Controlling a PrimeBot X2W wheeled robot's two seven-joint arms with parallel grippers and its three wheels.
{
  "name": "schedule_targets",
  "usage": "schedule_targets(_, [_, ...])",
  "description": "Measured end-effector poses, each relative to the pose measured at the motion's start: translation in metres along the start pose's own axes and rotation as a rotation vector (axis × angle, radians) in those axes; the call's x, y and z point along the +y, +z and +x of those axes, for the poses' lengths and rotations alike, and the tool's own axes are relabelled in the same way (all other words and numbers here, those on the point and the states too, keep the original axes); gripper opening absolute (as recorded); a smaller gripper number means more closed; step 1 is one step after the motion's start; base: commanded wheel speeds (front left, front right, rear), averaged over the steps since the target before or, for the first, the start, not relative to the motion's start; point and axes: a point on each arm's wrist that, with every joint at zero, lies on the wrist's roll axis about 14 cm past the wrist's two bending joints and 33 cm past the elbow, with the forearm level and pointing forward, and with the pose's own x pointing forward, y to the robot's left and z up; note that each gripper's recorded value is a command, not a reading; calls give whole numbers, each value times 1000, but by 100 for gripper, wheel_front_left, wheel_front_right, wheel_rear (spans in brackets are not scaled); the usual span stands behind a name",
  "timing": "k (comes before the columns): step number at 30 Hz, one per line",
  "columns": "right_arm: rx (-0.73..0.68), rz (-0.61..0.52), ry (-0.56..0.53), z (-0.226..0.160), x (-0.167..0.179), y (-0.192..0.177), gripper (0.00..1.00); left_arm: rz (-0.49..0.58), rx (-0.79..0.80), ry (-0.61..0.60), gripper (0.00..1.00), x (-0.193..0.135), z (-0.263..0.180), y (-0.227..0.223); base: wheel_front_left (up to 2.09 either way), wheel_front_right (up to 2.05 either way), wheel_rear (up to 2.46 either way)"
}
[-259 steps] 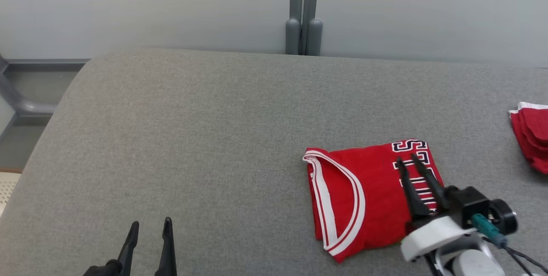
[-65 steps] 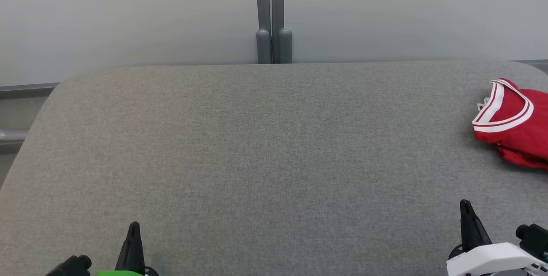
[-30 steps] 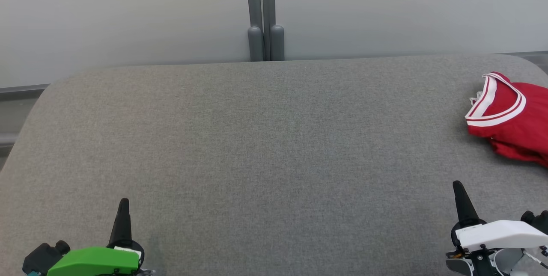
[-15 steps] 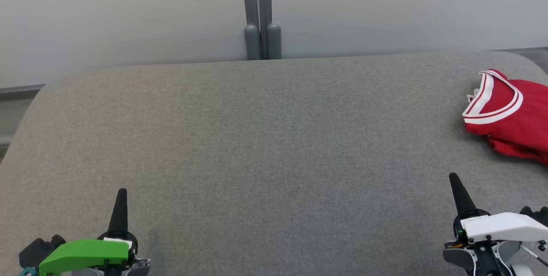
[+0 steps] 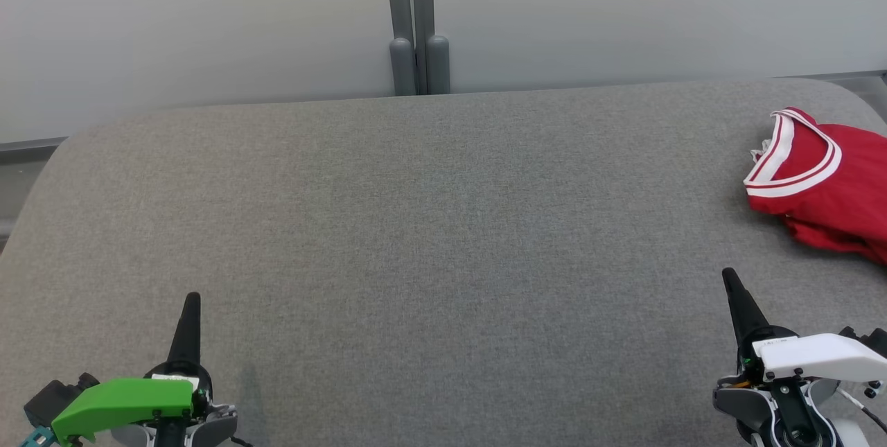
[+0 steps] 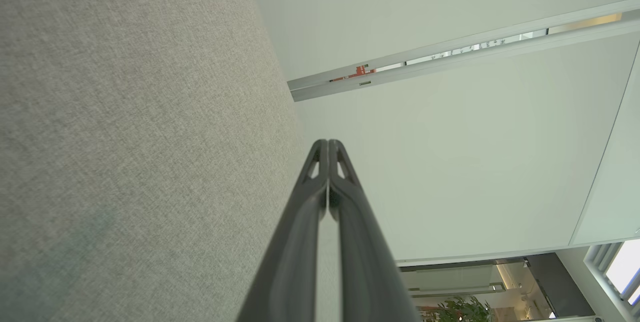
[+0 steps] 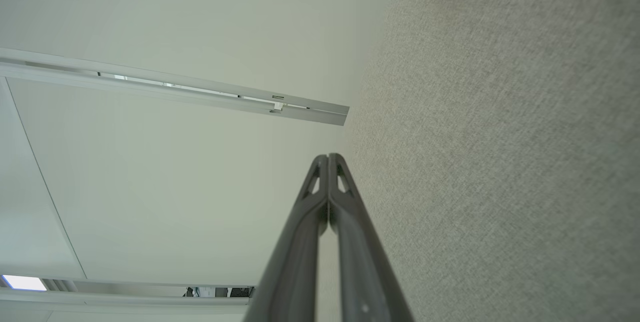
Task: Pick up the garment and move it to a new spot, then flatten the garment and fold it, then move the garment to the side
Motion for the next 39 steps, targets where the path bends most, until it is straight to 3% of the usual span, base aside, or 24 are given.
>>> schedule_targets(30, [8,236,47,8,13,4,0,-206,28,-63,0,-19,14,-2,0,0,0])
schedule_targets(39, [9,255,55,9,15,5,0,-226,30,-75,0,-23,16,-1,0,0,0])
